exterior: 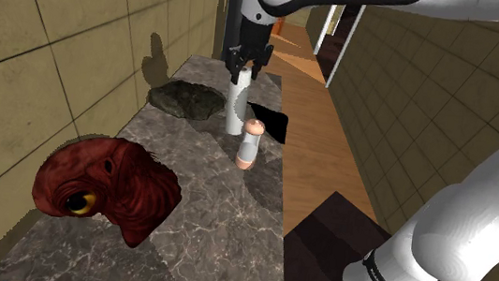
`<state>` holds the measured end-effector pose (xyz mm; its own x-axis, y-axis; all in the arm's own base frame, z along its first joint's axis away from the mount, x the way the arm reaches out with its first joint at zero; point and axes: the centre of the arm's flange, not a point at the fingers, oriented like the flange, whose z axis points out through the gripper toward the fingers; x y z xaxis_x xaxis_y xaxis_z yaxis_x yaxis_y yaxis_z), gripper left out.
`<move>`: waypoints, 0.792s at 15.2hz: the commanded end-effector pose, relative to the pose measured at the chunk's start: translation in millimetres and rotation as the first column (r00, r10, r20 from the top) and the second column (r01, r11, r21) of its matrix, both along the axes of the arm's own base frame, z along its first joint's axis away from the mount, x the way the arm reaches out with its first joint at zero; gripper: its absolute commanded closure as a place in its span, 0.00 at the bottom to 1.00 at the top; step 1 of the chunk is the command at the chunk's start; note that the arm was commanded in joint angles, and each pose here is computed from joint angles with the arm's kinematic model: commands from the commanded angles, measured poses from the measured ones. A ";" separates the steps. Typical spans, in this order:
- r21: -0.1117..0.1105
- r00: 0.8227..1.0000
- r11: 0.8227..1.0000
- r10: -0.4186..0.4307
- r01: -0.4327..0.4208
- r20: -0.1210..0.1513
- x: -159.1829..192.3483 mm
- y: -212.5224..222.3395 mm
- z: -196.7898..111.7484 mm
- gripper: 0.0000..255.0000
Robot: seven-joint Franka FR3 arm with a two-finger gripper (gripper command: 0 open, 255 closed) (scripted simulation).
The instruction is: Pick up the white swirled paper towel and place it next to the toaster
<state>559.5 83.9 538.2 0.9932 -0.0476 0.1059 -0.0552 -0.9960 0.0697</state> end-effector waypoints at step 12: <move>0.000 1.000 1.000 0.000 0.000 0.000 0.1 -0.1 69.5 1.00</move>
